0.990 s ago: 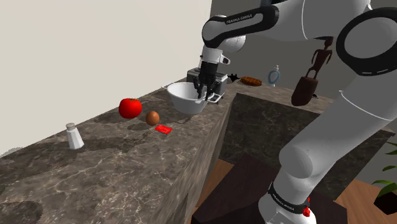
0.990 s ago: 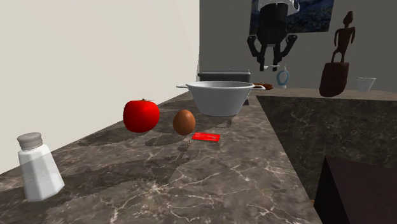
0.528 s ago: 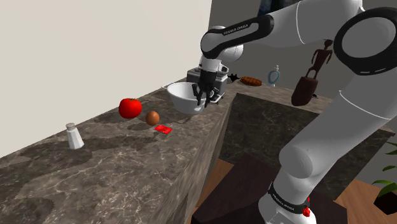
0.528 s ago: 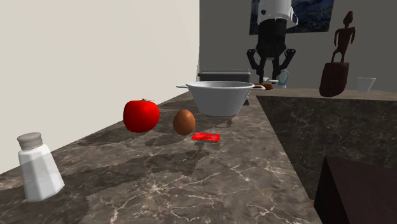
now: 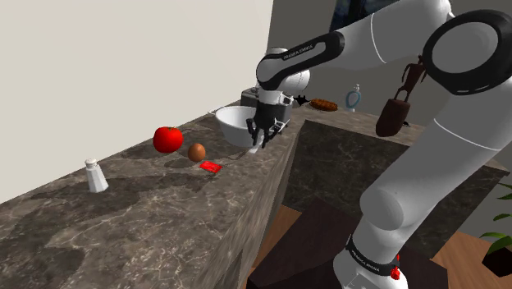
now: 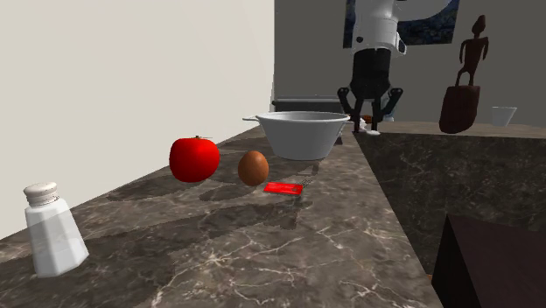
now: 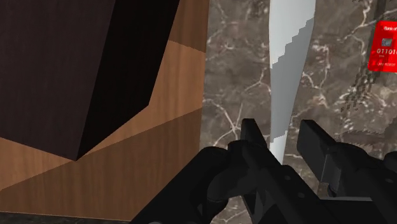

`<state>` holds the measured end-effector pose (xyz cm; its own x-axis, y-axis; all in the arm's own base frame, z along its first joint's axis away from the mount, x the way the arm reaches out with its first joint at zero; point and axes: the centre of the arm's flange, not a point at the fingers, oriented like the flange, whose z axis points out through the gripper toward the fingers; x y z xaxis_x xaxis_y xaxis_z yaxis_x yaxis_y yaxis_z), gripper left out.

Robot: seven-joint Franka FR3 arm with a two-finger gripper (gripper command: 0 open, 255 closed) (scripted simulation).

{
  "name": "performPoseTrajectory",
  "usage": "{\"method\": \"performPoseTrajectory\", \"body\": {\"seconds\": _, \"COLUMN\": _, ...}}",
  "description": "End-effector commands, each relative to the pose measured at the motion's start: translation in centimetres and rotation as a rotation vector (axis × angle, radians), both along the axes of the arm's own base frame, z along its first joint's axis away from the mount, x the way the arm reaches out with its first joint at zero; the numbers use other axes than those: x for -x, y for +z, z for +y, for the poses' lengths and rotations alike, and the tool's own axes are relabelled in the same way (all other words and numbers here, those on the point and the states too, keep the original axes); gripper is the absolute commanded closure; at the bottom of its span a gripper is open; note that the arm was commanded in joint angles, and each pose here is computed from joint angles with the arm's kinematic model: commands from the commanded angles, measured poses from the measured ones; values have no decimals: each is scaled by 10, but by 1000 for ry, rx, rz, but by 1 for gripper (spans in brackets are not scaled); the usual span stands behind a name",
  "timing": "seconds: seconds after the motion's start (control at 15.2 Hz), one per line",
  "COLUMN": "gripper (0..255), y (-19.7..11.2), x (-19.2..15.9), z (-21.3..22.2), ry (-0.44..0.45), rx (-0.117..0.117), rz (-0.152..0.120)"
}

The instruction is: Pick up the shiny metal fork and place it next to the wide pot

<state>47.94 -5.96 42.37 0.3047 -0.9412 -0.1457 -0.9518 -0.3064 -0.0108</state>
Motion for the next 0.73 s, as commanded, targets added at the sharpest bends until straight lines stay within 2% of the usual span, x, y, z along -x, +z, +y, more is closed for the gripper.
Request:
{"method": "performPoseTrajectory", "body": {"seconds": 0.0, "gripper": 255, "y": -11, "x": 1, "z": 0, "ry": 0, "rx": 0, "rz": -1}}
{"method": "performPoseTrajectory", "body": {"seconds": 0.66, "gripper": 255, "y": -63, "x": 1, "z": 0, "ry": 0, "rx": 0, "rz": -1}}
